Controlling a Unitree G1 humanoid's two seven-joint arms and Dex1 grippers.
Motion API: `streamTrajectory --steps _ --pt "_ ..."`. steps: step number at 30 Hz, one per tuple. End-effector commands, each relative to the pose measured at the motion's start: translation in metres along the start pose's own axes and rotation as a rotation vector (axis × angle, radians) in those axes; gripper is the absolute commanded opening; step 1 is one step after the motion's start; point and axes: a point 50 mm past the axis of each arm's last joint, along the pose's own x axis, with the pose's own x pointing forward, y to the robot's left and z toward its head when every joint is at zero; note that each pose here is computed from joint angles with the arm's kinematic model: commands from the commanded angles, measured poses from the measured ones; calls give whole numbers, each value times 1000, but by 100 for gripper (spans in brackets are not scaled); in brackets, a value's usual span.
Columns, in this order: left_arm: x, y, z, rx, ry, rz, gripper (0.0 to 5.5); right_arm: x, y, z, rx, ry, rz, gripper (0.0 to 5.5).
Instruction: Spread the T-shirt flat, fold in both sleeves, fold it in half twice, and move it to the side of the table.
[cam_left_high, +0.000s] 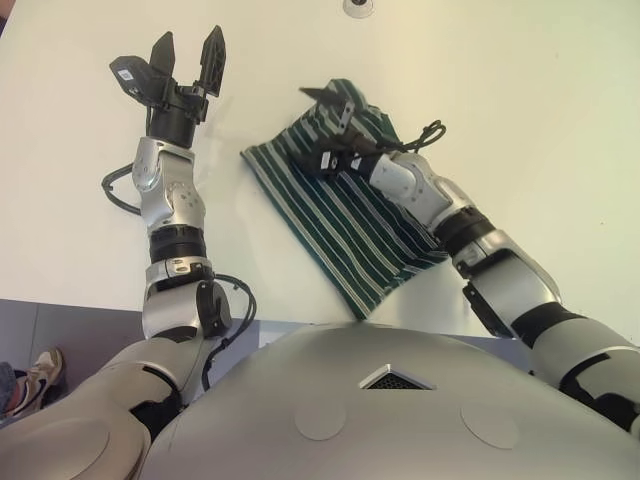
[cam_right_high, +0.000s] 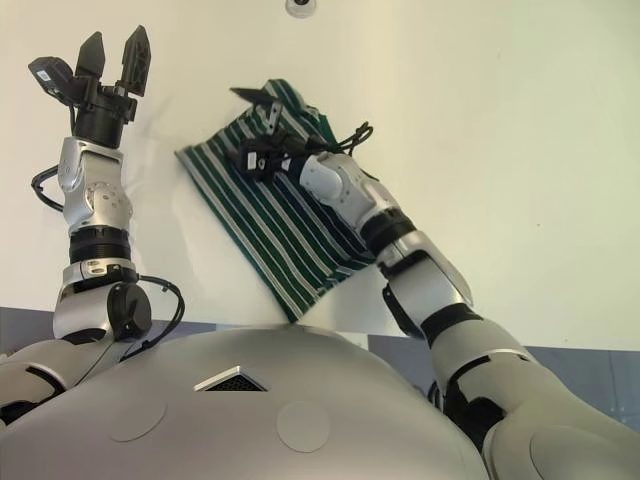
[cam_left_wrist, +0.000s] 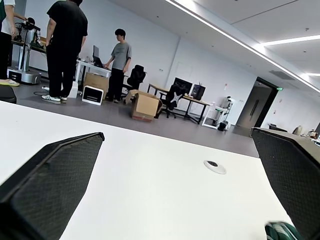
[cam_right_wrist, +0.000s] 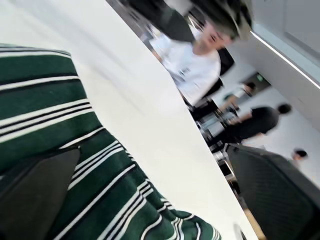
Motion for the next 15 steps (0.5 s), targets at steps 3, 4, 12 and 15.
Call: streamTrajectory --steps 3,4,12,15 --pt "6 -2 1 13 -7 -9 540 -18 -19 -59 78 384 -187 538" --pt "6 -2 1 14 -7 -10 540 -18 -24 -61 89 400 -220 538" --pt "1 -5 -1 55 -5 -22 540 -17 -39 -58 166 369 -347 538" --pt "-1 -8 -2 81 -2 -32 540 -16 -46 -53 220 311 -388 538"
